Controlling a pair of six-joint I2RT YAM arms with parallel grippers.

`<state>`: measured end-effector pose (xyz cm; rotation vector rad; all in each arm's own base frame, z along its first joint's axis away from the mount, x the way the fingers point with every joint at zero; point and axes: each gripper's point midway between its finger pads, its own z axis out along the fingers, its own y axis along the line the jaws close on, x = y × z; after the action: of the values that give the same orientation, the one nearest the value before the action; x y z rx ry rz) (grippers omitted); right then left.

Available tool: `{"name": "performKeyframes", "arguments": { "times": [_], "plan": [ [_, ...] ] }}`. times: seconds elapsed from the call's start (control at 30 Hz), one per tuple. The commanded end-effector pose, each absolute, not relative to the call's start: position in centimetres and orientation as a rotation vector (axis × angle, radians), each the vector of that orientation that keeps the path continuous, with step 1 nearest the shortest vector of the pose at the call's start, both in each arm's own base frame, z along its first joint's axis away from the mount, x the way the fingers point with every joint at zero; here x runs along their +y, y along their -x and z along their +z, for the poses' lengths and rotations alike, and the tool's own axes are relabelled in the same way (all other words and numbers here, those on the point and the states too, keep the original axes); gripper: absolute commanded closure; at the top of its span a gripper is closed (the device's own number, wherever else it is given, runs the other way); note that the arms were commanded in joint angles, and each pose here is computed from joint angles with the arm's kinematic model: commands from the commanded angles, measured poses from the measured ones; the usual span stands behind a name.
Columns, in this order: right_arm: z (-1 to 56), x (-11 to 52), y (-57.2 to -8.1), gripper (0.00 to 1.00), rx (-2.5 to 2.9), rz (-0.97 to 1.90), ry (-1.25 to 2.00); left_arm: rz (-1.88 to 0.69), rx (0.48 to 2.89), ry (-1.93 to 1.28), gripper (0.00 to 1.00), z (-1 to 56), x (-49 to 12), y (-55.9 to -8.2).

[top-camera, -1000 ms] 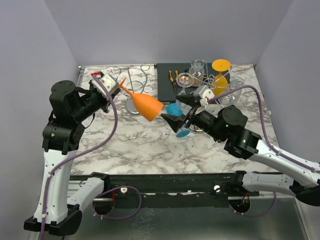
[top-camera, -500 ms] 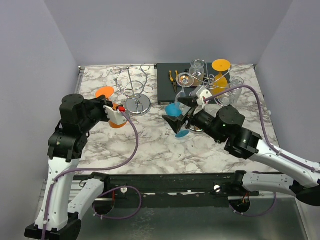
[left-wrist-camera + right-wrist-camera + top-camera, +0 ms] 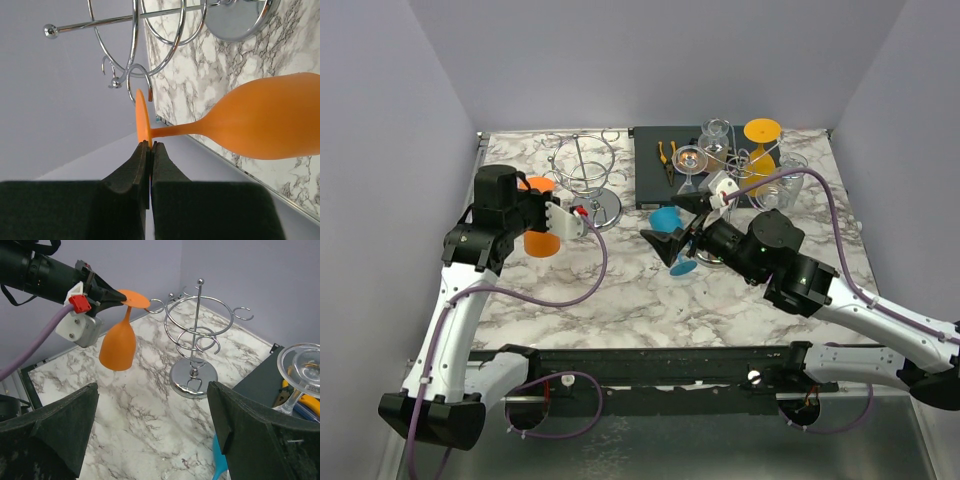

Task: Place the wine glass upside down on the wine glass rack
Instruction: Turn the wine glass upside down at the wine rack.

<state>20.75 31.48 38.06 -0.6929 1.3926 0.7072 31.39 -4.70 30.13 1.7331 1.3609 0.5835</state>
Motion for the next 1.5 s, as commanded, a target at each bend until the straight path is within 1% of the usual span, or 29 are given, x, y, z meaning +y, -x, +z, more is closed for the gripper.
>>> {"name": "performKeyframes", "arguments": {
  "times": [0.0, 0.3, 1.17, 1.23, 1.33, 1.4, 1.47],
  "plan": [
    [40.2, 31.0, -20.2, 0.04, 1.338, 0.744, 0.662, 0.620, 1.277, -1.757, 1.00, 31.5, -5.3, -32.3],
    [39.5, 31.1, -20.4, 0.04, 1.349, 0.734, 0.657, 0.619, 1.212, -1.770, 1.00, 32.3, -6.1, -33.4],
    [39.7, 31.4, -20.7, 0.04, 1.350, 0.728, 0.654, 0.592, 1.118, -1.793, 0.99, 31.7, -7.8, -34.6],
    [39.7, 31.4, -20.7, 0.04, 1.349, 0.727, 0.655, 0.585, 1.113, -1.789, 0.95, 31.7, -8.0, -34.7],
    [39.7, 31.4, -20.8, 0.04, 1.350, 0.727, 0.654, 0.575, 1.105, -1.786, 0.81, 31.8, -8.3, -34.7],
    [39.7, 31.4, -20.8, 0.04, 1.351, 0.726, 0.653, 0.564, 1.107, -1.780, 0.77, 31.8, -8.5, -34.8],
    [39.6, 31.3, -20.8, 0.04, 1.353, 0.724, 0.652, 0.542, 1.108, -1.765, 0.70, 32.1, -8.9, -34.8]
  ]
}}
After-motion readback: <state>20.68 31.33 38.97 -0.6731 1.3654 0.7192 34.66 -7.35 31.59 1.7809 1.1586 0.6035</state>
